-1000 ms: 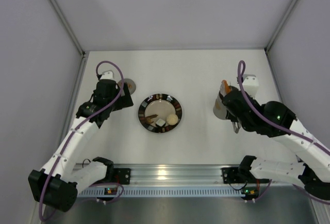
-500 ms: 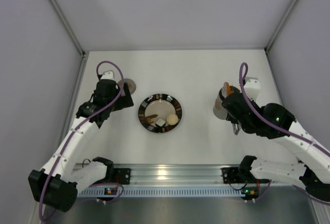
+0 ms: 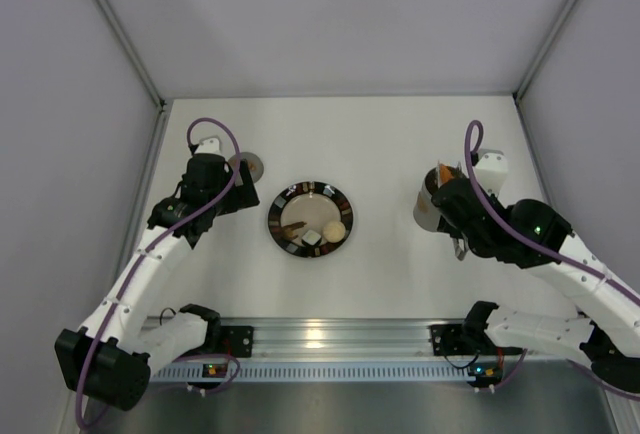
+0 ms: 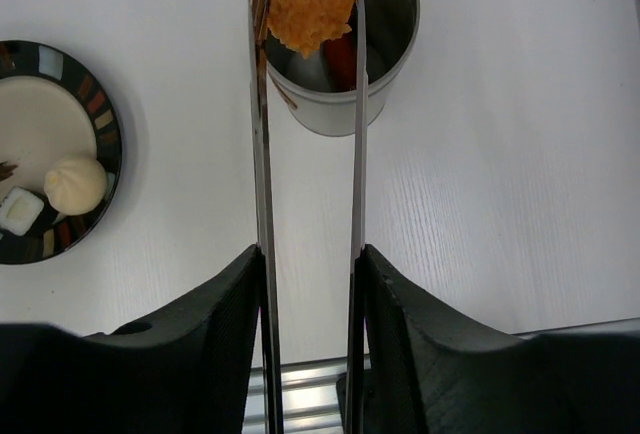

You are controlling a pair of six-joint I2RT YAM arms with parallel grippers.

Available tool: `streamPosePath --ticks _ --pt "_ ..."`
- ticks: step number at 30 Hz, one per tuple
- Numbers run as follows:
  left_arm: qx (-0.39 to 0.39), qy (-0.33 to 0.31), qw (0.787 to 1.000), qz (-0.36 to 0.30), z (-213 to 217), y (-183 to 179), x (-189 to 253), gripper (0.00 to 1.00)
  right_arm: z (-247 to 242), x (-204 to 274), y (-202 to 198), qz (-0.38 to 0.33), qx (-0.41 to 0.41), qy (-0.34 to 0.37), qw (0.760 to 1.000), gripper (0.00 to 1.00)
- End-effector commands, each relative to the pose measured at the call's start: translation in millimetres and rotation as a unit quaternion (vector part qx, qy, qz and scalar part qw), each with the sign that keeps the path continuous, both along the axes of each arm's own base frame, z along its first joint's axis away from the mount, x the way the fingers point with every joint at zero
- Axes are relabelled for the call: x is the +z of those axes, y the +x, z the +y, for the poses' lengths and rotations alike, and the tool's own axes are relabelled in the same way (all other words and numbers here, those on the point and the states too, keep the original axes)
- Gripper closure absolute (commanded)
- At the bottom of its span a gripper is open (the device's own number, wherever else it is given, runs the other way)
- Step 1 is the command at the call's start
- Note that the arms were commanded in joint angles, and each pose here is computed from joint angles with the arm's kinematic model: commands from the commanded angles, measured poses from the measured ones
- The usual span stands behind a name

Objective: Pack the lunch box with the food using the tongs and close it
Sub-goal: Place the fake food in the packing box, then pick up the fake food from the plate.

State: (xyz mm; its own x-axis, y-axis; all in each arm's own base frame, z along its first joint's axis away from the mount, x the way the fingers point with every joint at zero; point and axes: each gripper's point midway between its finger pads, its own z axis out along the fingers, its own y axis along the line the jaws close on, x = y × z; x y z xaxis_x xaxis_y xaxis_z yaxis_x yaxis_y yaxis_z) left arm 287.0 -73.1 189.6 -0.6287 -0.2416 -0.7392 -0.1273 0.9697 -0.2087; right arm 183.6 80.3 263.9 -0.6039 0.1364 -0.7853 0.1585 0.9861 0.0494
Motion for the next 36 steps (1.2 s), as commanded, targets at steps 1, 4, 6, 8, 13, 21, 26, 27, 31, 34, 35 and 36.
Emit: streamPosePath --ticks 1,4,6,8,13,21,26,27,31,34,35,36 --pt "-0.005 -0.006 1.0 -0.024 -1.7 6.6 9.0 0.01 -37.2 -7.8 -18.4 0.034 -0.018 -0.072 0.997 0.57" --pt "-0.005 -0.007 1.0 -0.023 -2.0 6.7 8.5 0.01 -37.3 -7.9 -18.2 0.034 -0.018 -0.073 0.997 0.53" --pt "-0.005 -0.007 1.0 -0.024 -2.1 6.9 8.8 0.01 -37.5 -8.2 -18.4 0.034 -0.018 -0.075 0.996 0.51" --pt "-0.005 -0.005 1.0 -0.023 -1.7 6.9 8.1 0.01 -37.5 -8.1 -18.1 0.033 -0.018 -0.074 0.996 0.51" --pt "-0.006 -0.006 1.0 -0.023 -1.8 6.5 7.9 0.01 -31.6 3.6 -13.2 0.022 -0.01 -0.066 0.998 0.5" --pt "-0.005 -0.007 1.0 -0.025 -1.9 6.5 9.0 0.01 33.4 39.2 21.0 0.001 0.097 -0.037 0.995 0.53" --pt "-0.004 -0.004 1.0 -0.025 -0.6 6.3 9.2 0.01 80.7 42.3 33.0 0.004 0.17 -0.01 0.985 0.56" --pt "-0.003 -0.003 1.0 -0.026 -0.1 6.4 9.3 0.01 95.6 37.0 35.1 0.012 0.188 -0.003 0.982 0.56" --pt "-0.001 -0.002 1.0 -0.025 0.3 6.7 8.9 0.01 133.1 10.0 29.1 0.042 0.24 -0.01 0.97 0.56" --pt "-0.003 -0.004 1.0 -0.024 -0.5 6.6 8.4 0.01 156.9 -8.8 19.9 0.062 0.272 -0.008 0.96 0.55" --pt "-0.003 -0.003 1.0 -0.023 -0.6 6.9 7.5 0.01 165.8 -12.9 13.6 0.068 0.287 0.0 0.955 0.55" --pt "-0.003 -0.003 1.0 -0.023 -0.5 6.9 7.5 0.01 169.6 -23.7 10.5 0.079 0.293 -0.004 0.953 0.54"
